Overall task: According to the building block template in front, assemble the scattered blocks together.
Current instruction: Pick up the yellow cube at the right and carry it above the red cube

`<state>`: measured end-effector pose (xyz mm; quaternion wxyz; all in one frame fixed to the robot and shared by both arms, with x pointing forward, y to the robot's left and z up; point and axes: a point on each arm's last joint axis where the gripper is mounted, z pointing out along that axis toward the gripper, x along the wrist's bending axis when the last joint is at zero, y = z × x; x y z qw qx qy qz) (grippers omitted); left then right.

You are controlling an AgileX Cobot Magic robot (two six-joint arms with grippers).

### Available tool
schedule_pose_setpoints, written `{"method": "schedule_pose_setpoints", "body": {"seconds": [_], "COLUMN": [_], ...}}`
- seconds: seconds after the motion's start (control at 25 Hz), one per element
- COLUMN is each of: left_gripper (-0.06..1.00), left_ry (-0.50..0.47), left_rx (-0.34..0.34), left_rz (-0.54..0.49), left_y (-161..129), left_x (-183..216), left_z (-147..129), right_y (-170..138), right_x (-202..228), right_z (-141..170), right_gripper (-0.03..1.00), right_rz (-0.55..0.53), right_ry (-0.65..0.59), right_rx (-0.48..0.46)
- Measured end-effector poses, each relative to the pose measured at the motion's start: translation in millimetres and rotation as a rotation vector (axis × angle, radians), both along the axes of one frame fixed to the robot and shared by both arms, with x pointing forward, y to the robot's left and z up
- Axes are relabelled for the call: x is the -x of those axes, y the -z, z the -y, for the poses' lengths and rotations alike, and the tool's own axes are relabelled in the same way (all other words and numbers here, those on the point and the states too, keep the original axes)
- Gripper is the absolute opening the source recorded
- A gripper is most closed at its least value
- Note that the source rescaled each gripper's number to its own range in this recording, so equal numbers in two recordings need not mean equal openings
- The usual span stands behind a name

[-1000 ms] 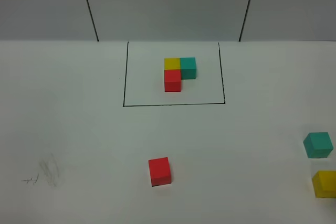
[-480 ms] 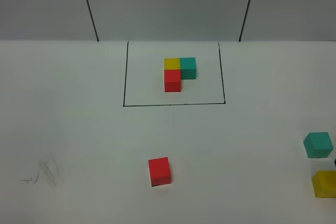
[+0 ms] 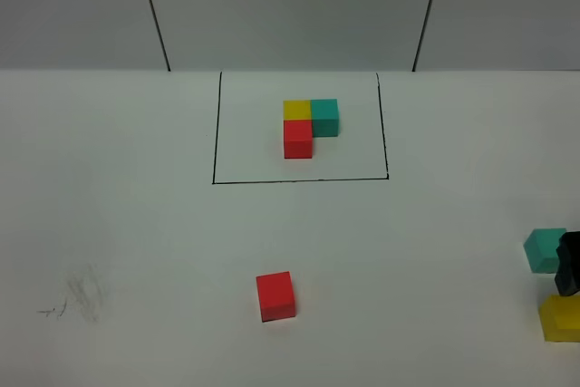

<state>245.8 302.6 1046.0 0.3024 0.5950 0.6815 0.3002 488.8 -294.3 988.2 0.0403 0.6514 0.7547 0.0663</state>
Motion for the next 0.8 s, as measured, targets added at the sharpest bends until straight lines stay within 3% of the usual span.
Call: {"method": "schedule_pose_setpoints", "body": {"seconds": [0.28,0.8], "left_gripper": [1.0,1.0], "left_ry": [0.0,0.0], "left_rx": [0.0,0.0], "left_rz": [0.0,0.0], "left_y": [0.0,0.0], "left_x": [0.0,0.0], "left_z": [0.0,0.0], "right_y": [4.5,22.0], "right_x": [-4.3,-5.9], "right_z": [-9.1,-10.7], "right_gripper": [0.97,0.96], "right_rz": [0.011,-0.045], "right_ry": [-0.016,0.063], "right_rx": [-0.012,-0.021]}}
